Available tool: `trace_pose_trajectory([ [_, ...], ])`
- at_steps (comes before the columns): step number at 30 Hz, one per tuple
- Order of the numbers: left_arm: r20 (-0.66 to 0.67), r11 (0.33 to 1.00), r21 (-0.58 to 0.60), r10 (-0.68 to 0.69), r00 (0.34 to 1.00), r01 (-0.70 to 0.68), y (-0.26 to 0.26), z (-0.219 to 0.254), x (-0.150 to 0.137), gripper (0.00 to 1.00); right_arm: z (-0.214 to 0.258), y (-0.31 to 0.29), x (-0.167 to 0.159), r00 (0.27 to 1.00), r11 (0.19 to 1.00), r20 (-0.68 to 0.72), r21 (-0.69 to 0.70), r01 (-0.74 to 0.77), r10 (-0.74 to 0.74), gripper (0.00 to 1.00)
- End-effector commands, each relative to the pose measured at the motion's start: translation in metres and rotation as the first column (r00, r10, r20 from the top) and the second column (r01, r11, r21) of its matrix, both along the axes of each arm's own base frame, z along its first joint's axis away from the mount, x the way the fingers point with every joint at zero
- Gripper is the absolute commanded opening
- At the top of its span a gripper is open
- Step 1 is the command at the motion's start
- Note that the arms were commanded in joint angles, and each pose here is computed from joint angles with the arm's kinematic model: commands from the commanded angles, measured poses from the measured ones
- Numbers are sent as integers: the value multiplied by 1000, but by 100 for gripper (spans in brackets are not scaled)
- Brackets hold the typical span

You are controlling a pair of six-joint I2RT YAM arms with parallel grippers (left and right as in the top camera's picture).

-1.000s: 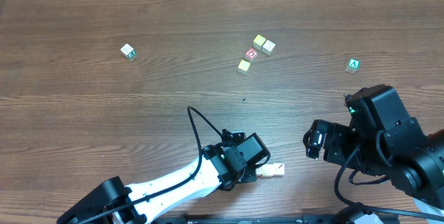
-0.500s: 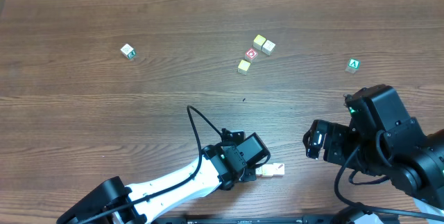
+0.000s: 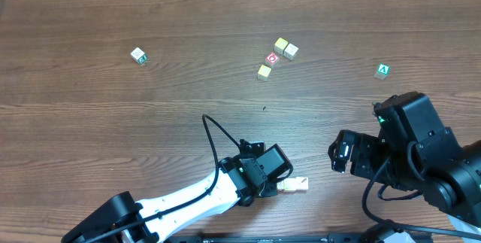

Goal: Flip 4 blocks

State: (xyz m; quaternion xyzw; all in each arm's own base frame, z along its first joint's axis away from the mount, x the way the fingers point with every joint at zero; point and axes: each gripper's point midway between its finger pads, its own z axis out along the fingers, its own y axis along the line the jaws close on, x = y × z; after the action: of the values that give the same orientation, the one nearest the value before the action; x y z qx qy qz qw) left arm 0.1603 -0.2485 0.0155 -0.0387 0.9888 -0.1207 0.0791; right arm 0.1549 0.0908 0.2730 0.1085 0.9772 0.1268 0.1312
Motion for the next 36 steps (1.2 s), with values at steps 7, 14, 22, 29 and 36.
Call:
trace_pose_trajectory([
  [7, 70, 999, -25, 32, 997, -31, 4, 18, 10, 36, 9, 1, 0, 999, 1000, 32, 21, -2, 1, 100],
  [14, 84, 999, -16, 30, 996, -29, 8, 22, 11, 34, 9, 1, 0, 999, 1000, 32, 21, -2, 1, 100],
  [22, 144, 993, 33, 110, 983, -116, 39, 44, 11, 4, 9, 1, 0, 999, 1000, 32, 21, -2, 1, 100],
  [29, 33, 997, 33, 75, 997, -76, 36, 35, -8, 4, 9, 1, 0, 999, 1000, 32, 21, -2, 1, 100],
  [36, -60, 993, 86, 79, 995, -74, 37, 13, -20, 4, 9, 1, 0, 1000, 1000, 31, 22, -2, 2, 100],
])
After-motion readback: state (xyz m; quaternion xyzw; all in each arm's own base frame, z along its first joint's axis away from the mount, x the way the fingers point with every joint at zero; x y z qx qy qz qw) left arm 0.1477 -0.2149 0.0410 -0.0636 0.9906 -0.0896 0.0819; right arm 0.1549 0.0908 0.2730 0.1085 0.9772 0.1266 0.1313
